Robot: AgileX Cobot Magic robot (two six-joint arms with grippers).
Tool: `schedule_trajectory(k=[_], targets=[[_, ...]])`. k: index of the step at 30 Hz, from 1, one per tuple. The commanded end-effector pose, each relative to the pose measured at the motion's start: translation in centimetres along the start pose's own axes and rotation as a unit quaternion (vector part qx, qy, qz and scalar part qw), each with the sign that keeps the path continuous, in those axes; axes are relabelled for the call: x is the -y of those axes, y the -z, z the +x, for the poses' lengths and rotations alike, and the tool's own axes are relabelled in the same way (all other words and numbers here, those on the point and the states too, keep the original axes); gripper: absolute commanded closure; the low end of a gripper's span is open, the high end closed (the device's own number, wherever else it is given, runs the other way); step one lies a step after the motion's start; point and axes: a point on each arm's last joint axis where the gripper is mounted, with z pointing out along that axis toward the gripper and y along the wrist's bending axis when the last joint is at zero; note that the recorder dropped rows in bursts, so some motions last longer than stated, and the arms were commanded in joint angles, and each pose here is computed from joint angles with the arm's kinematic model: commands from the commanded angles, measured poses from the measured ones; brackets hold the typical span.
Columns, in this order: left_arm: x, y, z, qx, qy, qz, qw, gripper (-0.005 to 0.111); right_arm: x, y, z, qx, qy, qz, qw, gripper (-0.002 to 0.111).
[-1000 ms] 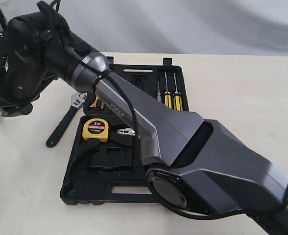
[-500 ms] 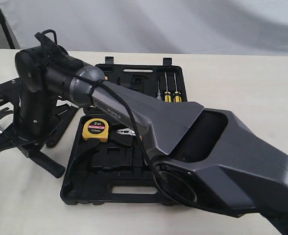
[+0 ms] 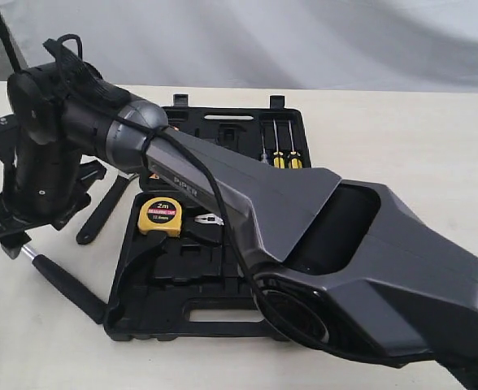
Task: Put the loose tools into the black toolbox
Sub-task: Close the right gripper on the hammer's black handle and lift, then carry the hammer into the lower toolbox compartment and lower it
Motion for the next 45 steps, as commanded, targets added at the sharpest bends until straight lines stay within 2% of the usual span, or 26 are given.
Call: schedule_trajectory(k=[1,4,8,11,13,16,18,19,24,33,45], targets=[[0.0,0.1,0.2,0.003,0.011,0.007,1.0,0.105,0.2,0.0,-0.5,0.027,0.03,0.016,0.999,0.047],[0.0,0.1,0.2,0.003,0.011,0.007,1.0,0.105,0.4,-2.0,0.3,0.001,0.034,0.024,0.999,0.047],[0.0,0.1,0.2,0.003,0.011,0.007,1.0,0.105,-0.6,-4.5,1.3,-0.02,0.051,0.021,0.998,0.047],[0.0,0.1,0.2,0.003,0.011,0.007,1.0,0.105,-1.0,-5.4,1.4,-0.017,0.071,0.041,0.996,0.048],[0.0,0.1,0.2,0.003,0.011,0.007,1.0,0.105,-0.8,-6.0,1.7,-0.023,0.074,0.056,0.995,0.053],[0.0,0.1,0.2,0.003,0.011,0.007,1.0,0.105,-0.6,-6.9,2.4,-0.049,0.064,0.058,0.995,0.075],[0.0,0.1,0.2,0.003,0.011,0.007,1.0,0.105,-0.5,-7.3,2.8,-0.062,0.061,0.054,0.995,0.1],[0.0,0.1,0.2,0.003,0.011,0.007,1.0,0.105,-0.6,-7.3,2.8,-0.062,0.061,0.051,0.995,0.108],[0.0,0.1,0.2,0.003,0.011,0.007,1.0,0.105,-0.9,-6.0,2.0,-0.043,0.063,0.049,0.996,0.109],[0.0,0.1,0.2,0.003,0.011,0.007,1.0,0.105,-2.3,0.5,-1.3,0.049,0.074,0.05,0.995,0.109],[0.0,0.1,0.2,0.003,0.011,0.007,1.0,0.105,-3.4,6.3,-2.5,0.091,0.075,0.033,0.992,0.109]])
